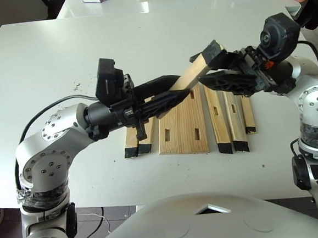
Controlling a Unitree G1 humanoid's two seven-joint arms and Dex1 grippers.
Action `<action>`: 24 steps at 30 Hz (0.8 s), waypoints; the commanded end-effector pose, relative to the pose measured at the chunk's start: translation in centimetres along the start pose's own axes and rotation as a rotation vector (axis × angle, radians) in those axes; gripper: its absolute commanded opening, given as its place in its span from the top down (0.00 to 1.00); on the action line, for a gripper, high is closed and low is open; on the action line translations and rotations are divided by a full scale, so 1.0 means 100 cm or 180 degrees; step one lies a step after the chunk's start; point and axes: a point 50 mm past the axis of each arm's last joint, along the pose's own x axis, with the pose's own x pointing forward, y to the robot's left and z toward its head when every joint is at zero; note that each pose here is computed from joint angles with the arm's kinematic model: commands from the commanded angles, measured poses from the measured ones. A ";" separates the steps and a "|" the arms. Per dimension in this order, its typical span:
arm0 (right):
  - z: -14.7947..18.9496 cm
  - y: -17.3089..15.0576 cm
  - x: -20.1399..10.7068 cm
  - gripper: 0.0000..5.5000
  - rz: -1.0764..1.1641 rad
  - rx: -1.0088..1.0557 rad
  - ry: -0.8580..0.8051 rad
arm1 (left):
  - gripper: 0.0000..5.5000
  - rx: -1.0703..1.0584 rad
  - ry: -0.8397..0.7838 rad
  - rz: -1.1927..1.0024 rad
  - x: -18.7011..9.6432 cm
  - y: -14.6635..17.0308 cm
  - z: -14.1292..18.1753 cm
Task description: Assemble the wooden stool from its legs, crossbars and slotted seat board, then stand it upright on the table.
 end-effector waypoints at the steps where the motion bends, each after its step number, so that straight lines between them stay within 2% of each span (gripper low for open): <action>1: 0.000 0.001 -0.002 0.76 -0.0005 -0.0078 0.0171 | 0.76 0.0119 0.0064 0.0021 -0.001 -0.001 0.005; 8: -0.006 0.001 -0.007 0.76 0.0015 -0.0178 0.0406 | 0.76 -0.0004 0.0065 0.0195 0.001 0.007 0.001; 9: -0.006 0.001 -0.007 0.76 0.0016 -0.0190 0.0418 | 0.70 -0.0013 0.0072 0.0235 0.002 0.008 0.001; 12: -0.005 -0.002 -0.008 0.76 -0.0047 -0.0284 0.0438 | 0.60 0.0015 0.0044 0.0315 0.002 0.013 0.001; 16: 0.002 -0.011 -0.012 0.76 -0.0289 -0.0496 0.0457 | 0.51 0.0036 0.0030 0.0564 0.002 0.024 -0.001; 18: 0.008 -0.017 -0.020 0.76 -0.0489 -0.0690 0.0574 | 0.50 0.0028 0.0052 0.0579 0.000 0.025 -0.003; 22: 0.019 -0.026 -0.051 0.76 -0.0980 -0.1116 0.1163 | 0.50 0.0020 0.0087 0.0667 -0.007 0.027 -0.006; 24: 0.018 -0.023 -0.074 0.76 -0.1121 -0.1269 0.1646 | 0.50 0.0017 0.0080 0.0780 -0.010 0.029 -0.007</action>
